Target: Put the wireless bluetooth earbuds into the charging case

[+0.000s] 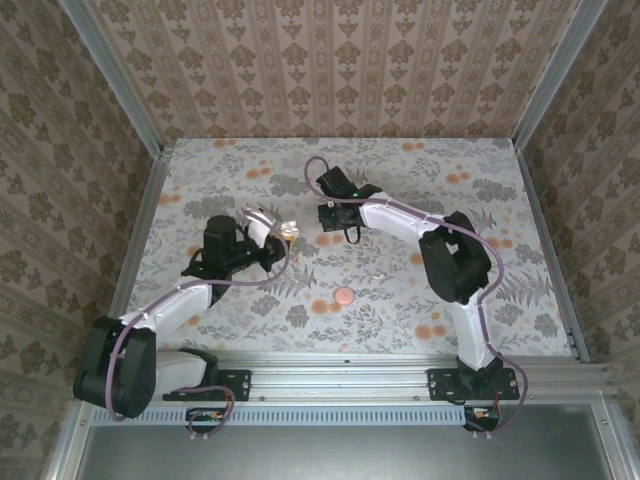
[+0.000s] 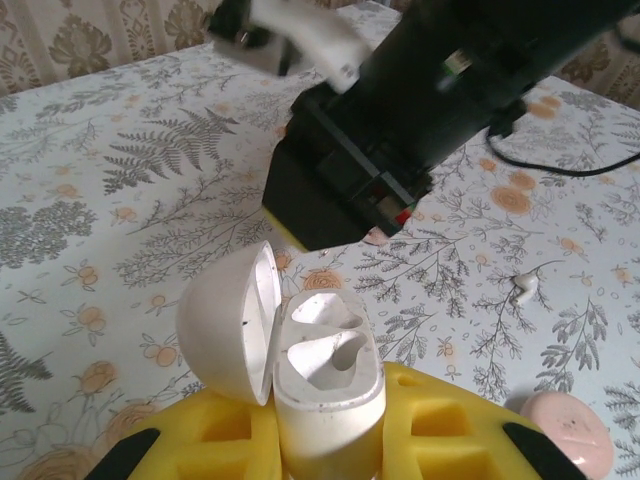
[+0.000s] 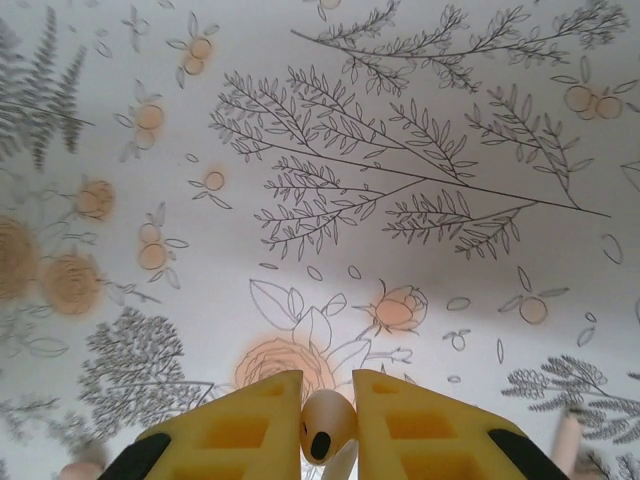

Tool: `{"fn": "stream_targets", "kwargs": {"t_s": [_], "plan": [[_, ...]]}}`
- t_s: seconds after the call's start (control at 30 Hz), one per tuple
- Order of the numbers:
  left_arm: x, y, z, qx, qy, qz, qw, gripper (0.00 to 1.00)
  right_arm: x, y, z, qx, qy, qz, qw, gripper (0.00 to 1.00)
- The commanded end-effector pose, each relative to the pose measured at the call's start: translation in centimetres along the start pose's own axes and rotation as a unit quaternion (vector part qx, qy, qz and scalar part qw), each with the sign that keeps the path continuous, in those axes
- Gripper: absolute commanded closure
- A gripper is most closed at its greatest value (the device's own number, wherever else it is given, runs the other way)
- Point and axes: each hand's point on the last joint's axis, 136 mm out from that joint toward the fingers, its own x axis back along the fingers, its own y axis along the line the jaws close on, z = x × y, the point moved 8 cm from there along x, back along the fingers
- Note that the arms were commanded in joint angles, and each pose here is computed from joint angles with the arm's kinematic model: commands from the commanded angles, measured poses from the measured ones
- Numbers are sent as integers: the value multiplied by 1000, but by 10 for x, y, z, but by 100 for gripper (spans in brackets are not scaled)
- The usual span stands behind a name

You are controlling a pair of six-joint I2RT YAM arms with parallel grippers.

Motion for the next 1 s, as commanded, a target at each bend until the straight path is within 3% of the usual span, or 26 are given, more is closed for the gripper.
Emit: {"fn": "stream_targets", "kwargs": {"t_s": [0.0,0.37,0.67,0.97], "plan": [[-9,3,-5,-1,-31,-25,999,85,29,-4,-14,-42,-72,-49,995,82],[-46,-4,6,5,-53,-8,999,86,87,-17,-3,-59,-186,-123,973,82],[-59,-7,0,6,-75,6,997,86,109,-14,5,-61,-257,-199,944,84],[-61,-15,-9,-3,-93,48,994,86,119,7,7,-21,-291,-258,921,84]]}}
